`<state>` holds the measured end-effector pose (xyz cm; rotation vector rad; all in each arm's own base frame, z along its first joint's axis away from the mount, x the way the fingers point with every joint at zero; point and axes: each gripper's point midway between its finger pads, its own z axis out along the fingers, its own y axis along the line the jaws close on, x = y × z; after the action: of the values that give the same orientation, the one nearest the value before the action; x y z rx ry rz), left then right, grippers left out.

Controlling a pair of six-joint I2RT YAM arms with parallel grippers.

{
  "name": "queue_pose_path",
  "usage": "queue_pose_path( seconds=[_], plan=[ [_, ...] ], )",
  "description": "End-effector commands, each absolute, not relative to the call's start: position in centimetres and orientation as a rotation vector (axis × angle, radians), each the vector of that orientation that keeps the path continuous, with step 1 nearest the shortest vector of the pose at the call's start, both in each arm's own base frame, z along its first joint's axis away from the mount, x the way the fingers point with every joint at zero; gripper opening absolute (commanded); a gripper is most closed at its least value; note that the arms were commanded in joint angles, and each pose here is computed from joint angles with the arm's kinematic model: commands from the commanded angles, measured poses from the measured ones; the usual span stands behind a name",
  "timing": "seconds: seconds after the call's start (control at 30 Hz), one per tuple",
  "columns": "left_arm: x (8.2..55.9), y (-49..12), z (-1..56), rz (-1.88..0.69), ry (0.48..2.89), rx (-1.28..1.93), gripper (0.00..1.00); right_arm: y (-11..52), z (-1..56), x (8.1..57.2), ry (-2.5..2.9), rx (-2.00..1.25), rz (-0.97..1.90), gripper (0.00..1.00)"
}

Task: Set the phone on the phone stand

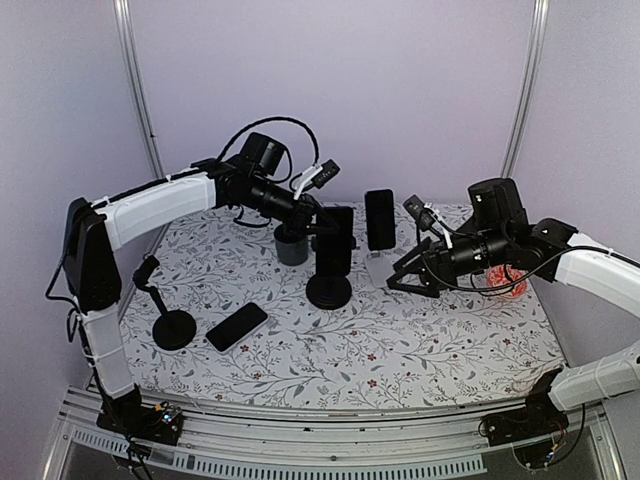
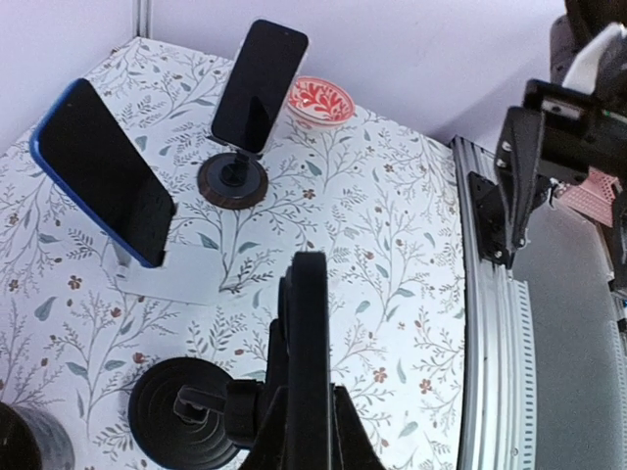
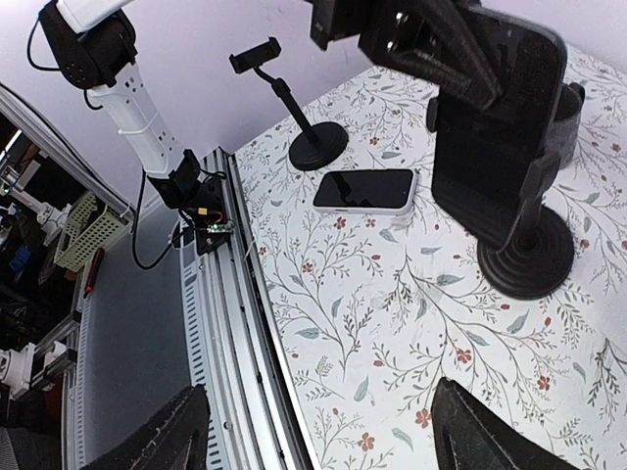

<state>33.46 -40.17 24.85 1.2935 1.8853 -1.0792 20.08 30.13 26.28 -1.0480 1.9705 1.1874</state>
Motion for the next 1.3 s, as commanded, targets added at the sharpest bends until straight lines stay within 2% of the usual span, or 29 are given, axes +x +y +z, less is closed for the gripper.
queue_pose_path(
  seconds=[0.0, 0.4, 0.73, 0.9, 1.13, 1.27],
  plan=[
    [36.4, -40.2, 28.7, -1.069, 1.720, 1.287, 0.00, 29.4, 25.3, 19.4, 2.049, -1.013, 1.190, 0.80],
    [41.2, -39.7, 28.5, -1.106, 1.702, 1.206, 0.01, 28.4, 25.0, 18.0, 2.078, -0.982, 1.215, 0.80],
    [41.9, -39.5, 28.6, -1.073, 1.744, 1.140, 0.34, 28.4, 24.7, 17.9, 2.088, -0.982, 1.227, 0.80],
    [42.3, -38.8, 30.3, -1.016, 1.759, 1.076, 0.46, 28.6, 24.8, 18.1, 2.080, -0.982, 1.226, 0.80],
    [41.1, -36.0, 36.6, -0.810, 1.772, 0.885, 0.53, 28.9, 24.0, 18.8, 2.073, -0.979, 1.214, 0.81],
    [39.3, -33.7, 37.8, -0.683, 1.857, 0.765, 0.56, 29.5, 23.5, 19.3, 2.061, -0.983, 1.230, 0.81]
  ],
)
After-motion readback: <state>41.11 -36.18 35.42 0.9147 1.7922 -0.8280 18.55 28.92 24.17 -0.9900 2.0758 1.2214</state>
